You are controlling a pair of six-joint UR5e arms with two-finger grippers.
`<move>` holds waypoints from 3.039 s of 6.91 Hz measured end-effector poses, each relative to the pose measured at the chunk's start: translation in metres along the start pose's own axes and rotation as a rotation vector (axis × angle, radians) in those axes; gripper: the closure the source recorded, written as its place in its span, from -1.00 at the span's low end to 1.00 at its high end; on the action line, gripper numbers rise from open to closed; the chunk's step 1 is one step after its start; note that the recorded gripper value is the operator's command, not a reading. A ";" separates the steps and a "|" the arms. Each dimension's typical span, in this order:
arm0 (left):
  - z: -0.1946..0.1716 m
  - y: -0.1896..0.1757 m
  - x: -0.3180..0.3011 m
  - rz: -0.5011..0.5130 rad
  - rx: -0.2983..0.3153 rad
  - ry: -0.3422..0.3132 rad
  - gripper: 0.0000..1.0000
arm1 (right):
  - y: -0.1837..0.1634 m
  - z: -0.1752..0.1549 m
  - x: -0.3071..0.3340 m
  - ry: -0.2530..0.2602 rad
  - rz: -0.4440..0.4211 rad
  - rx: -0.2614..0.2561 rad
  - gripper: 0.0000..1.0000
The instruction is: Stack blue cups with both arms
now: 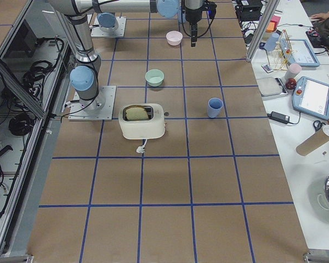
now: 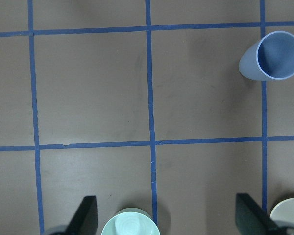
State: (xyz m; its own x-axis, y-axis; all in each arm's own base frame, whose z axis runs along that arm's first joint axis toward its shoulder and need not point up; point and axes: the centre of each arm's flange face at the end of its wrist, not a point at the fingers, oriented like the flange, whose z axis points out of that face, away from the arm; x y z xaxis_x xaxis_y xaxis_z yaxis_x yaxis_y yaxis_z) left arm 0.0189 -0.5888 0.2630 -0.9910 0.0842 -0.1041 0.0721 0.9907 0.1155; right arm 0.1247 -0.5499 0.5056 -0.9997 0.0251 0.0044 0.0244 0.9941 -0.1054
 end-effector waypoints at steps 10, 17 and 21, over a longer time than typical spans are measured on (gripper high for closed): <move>-0.159 -0.026 0.207 0.188 0.161 0.029 1.00 | -0.076 0.060 0.123 0.018 0.071 -0.025 -1.00; -0.043 0.098 0.425 0.227 0.098 0.093 0.65 | -0.139 0.200 0.231 -0.019 0.048 -0.007 -1.00; -0.038 0.103 0.425 0.174 0.105 0.105 -1.00 | -0.142 0.241 0.235 -0.025 -0.008 -0.031 -0.69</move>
State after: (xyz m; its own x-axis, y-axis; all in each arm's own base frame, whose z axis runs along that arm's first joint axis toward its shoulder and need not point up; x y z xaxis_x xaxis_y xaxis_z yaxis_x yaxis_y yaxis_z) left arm -0.3989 -0.4553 0.2680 -0.9686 0.2482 0.0122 0.2484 0.9685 0.0191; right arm -0.1152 -0.7102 0.2822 -0.9997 0.0153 -0.0193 0.0167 0.9971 -0.0743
